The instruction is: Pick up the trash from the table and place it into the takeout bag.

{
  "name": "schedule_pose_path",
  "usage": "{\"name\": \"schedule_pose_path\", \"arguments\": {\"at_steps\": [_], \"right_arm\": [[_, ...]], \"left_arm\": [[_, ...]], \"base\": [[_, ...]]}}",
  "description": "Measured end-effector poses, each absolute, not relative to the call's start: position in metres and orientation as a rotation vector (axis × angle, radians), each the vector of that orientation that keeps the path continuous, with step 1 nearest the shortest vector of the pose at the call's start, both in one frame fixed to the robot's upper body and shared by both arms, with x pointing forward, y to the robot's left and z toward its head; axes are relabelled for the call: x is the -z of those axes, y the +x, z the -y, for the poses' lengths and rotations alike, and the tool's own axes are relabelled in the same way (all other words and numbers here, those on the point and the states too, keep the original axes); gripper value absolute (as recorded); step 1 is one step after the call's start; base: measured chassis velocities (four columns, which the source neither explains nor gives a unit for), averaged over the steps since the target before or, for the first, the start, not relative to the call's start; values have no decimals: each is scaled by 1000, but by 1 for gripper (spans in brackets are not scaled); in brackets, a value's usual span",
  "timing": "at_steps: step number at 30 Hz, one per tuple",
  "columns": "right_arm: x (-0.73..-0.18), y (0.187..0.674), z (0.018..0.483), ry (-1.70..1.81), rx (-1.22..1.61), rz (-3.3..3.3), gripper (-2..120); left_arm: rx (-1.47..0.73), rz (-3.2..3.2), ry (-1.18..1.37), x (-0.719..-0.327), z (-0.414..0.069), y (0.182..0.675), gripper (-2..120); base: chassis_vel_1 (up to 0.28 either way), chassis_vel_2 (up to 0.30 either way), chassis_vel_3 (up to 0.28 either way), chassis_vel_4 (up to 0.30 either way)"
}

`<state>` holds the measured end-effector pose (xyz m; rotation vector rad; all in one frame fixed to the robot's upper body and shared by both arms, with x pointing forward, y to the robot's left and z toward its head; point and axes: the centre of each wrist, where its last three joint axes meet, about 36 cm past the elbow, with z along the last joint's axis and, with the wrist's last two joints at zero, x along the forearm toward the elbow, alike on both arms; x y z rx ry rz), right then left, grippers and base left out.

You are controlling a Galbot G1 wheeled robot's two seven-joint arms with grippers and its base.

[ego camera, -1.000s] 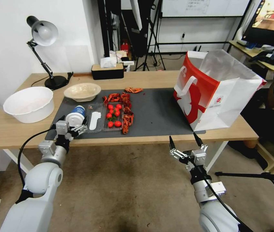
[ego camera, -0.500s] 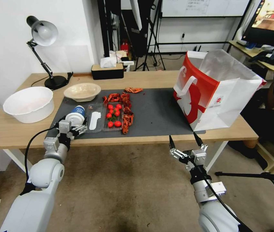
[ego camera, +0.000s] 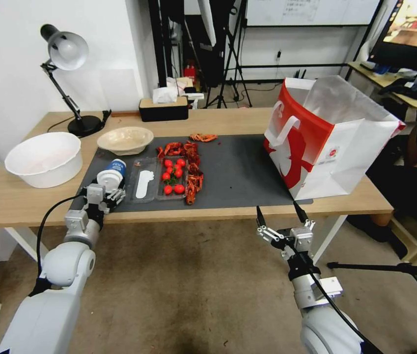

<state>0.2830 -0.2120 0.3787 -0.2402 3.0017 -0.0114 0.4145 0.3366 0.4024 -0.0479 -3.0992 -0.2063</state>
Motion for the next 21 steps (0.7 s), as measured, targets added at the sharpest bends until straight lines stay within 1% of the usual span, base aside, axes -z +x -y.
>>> {"name": "schedule_pose_path", "arguments": {"at_steps": [2,5,6,9,10,13,14,16,18,19,21], "right_arm": [[-379,283,212,-241,10,-3000,100],[-381,283,211,-240,5,-2996,100],[-381,283,211,-240,5,-2996,100],[-381,283,211,-236,5,-2996,100],[-381,283,211,-236,5,-2996,100],[-384,285,213,-225,11,-2994,100],[-384,285,213,-222,12,-2994,100],[-384,285,213,-222,13,-2994,100],[-386,287,214,-216,21,-2993,100],[-386,287,214,-216,21,-2993,100],[-387,289,215,-214,29,-2991,100]], "left_arm": [[203,3115,-64,-407,-335,416,67],[198,3185,-228,-428,-326,428,67],[198,3185,-228,-428,-326,428,67],[172,3223,-456,-452,-311,444,67],[172,3223,-456,-452,-311,444,67],[116,3244,-719,-485,-295,466,67],[101,3243,-767,-492,-292,471,67],[99,3243,-774,-493,-292,471,67],[56,3242,-923,-518,-282,486,67],[56,3242,-923,-518,-282,486,67],[-5,3218,-1051,-533,-270,497,67]], "base": [[0,0,0,0],[0,0,0,0],[0,0,0,0],[0,0,0,0],[0,0,0,0],[0,0,0,0],[0,0,0,0],[0,0,0,0],[0,0,0,0],[0,0,0,0],[0,0,0,0]]}}
